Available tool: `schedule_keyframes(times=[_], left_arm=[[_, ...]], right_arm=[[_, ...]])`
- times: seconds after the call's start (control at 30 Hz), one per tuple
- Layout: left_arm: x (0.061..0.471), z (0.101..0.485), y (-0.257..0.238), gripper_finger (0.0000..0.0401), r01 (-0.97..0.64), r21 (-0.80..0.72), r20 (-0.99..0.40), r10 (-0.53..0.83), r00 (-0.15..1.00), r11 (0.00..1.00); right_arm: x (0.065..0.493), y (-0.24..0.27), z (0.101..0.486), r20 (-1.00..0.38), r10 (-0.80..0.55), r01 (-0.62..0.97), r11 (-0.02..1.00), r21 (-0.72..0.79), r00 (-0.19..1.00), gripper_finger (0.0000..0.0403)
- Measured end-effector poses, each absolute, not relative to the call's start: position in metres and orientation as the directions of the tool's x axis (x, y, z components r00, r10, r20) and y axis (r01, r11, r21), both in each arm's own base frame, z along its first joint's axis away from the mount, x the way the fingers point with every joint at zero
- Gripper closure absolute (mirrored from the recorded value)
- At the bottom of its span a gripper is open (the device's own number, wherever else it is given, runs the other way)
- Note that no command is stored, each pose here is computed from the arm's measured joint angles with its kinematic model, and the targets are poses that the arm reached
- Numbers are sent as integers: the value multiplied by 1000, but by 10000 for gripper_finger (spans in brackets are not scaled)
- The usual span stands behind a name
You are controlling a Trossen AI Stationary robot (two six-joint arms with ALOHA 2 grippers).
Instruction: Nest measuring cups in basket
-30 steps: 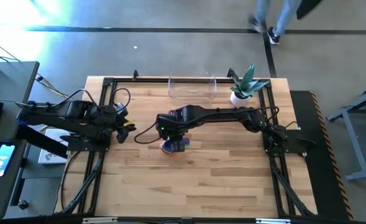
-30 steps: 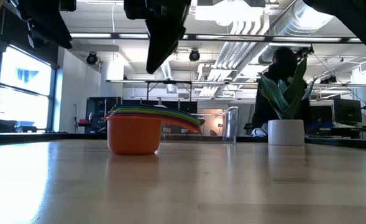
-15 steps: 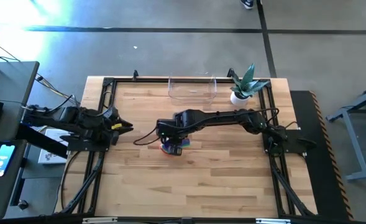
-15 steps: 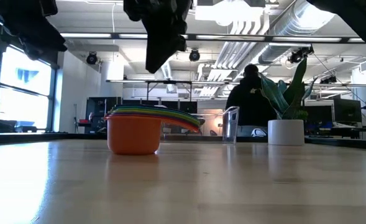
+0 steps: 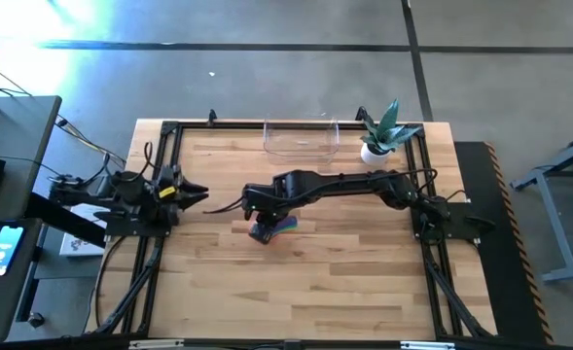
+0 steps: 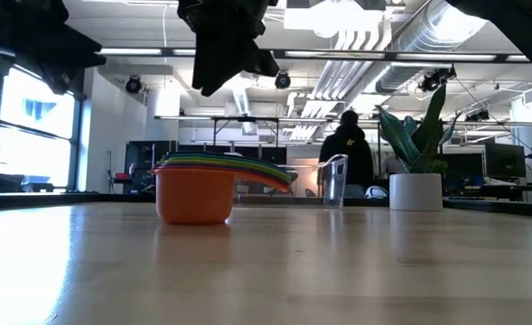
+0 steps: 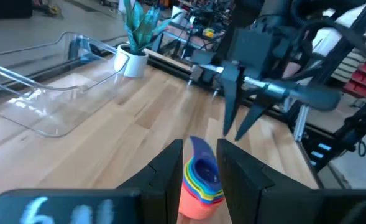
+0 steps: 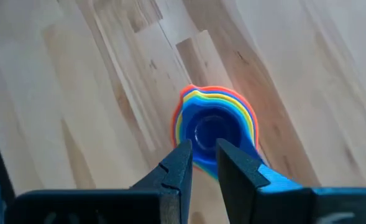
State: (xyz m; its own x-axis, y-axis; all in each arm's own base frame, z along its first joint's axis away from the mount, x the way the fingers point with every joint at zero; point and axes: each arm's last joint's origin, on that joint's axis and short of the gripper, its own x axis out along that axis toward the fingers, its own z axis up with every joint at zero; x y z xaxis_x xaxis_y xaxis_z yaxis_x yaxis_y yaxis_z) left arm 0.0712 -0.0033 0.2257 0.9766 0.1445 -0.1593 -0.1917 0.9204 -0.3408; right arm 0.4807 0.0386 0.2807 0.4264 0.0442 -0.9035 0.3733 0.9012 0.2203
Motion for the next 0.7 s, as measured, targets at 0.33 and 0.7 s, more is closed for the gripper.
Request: schedule_keyframes(times=[0.33, 0.7], left_arm=[[81, 195, -6, 311, -150, -246, -129, 121, 984, 958], [91, 173, -8, 311, -119, -186, -118, 98, 988, 975]], right_arm=[[478, 53, 289, -888, 112, 444, 834, 328, 446, 339], [477, 67, 291, -879, 125, 472, 805, 361, 459, 339]])
